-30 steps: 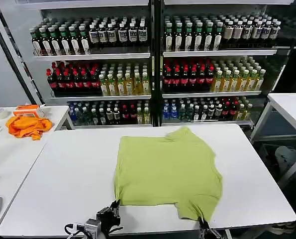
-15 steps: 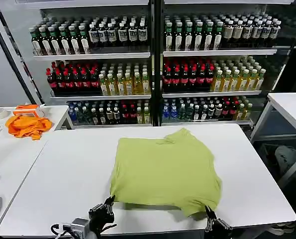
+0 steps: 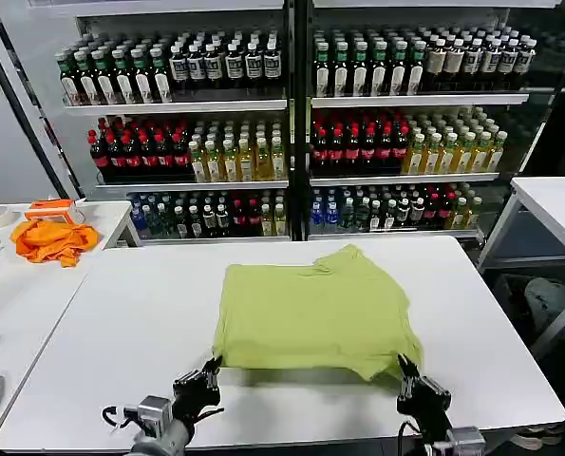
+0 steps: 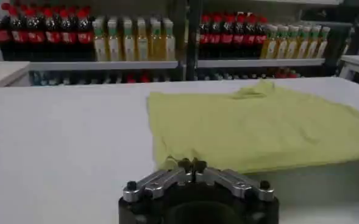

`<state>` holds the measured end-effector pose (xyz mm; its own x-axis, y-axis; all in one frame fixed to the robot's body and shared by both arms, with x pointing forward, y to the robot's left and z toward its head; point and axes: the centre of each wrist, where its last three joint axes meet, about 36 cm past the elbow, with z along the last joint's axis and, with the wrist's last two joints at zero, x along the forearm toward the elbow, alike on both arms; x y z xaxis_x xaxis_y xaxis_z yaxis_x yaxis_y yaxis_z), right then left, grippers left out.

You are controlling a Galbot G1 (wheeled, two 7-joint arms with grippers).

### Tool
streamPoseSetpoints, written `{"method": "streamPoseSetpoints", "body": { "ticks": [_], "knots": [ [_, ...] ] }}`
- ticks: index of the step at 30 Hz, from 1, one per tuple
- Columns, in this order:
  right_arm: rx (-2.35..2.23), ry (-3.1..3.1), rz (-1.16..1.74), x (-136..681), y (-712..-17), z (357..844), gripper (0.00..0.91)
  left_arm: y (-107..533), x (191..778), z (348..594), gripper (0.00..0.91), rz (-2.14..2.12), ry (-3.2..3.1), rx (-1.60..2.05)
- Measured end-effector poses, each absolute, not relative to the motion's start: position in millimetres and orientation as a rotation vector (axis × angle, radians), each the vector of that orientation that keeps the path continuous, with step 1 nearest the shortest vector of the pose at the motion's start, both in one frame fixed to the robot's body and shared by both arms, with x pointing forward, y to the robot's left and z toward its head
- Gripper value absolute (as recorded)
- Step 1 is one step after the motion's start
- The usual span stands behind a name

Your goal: Fold and organize the clothes.

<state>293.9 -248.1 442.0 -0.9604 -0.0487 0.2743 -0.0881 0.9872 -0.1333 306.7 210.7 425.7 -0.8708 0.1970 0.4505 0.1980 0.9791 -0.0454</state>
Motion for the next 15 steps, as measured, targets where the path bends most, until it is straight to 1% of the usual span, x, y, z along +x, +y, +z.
{"method": "streamPoseSetpoints", "body": {
  "ticks": [15],
  "knots": [
    [0.146,-2.898,0.392,369.5,-266.3,433.5,0.0,204.0,364.8,409.3,0.02,-0.068,-2.677,-0.274]
  ]
}}
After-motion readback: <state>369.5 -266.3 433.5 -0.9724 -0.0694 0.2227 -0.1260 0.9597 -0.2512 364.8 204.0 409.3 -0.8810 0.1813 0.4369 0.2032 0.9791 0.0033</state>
